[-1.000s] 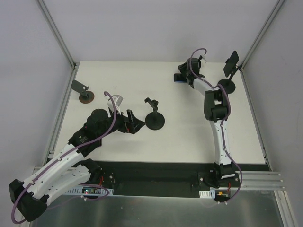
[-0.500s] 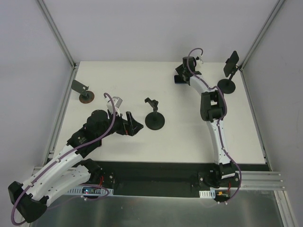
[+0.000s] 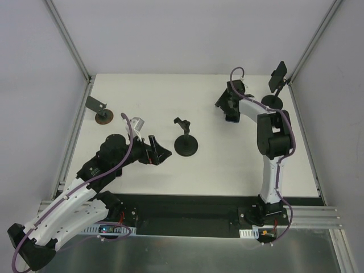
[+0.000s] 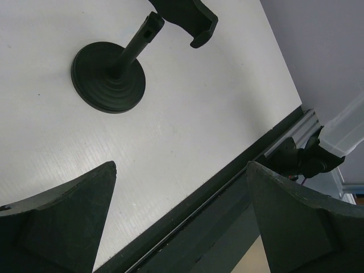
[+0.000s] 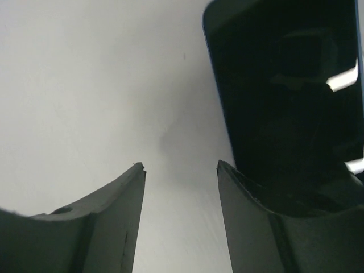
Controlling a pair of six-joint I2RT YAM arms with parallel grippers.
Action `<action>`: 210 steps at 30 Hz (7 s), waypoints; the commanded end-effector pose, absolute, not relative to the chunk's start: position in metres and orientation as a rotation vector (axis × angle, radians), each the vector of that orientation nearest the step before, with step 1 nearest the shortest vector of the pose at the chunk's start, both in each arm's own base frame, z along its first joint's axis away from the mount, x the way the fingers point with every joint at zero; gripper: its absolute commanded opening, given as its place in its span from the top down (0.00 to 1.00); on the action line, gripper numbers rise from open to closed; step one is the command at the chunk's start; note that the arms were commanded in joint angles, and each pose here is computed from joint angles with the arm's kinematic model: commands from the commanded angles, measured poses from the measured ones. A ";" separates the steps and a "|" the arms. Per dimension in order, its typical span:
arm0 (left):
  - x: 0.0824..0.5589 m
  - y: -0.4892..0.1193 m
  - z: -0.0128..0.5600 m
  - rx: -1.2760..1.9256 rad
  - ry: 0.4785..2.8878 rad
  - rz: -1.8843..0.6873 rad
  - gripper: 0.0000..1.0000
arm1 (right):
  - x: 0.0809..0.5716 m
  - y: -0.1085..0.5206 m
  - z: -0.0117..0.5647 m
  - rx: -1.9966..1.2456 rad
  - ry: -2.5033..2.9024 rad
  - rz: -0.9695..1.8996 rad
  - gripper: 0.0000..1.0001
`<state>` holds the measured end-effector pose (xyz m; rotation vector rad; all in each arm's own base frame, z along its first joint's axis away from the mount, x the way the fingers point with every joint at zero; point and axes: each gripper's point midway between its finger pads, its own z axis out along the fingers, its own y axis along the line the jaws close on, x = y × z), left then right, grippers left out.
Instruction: Place the phone on the phone stand
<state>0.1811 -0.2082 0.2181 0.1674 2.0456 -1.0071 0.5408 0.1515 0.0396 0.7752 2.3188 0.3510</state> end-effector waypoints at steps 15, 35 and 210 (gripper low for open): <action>0.173 -0.213 0.235 0.119 2.028 -1.110 0.05 | 0.481 0.085 0.091 -0.070 2.648 0.055 0.04; 0.169 -0.212 0.246 0.096 2.005 -1.140 0.05 | 0.535 0.074 0.047 0.128 2.721 -0.041 0.04; 0.081 -0.250 0.188 0.436 2.085 -1.194 0.08 | 0.228 0.211 -0.016 0.347 2.875 -0.124 0.72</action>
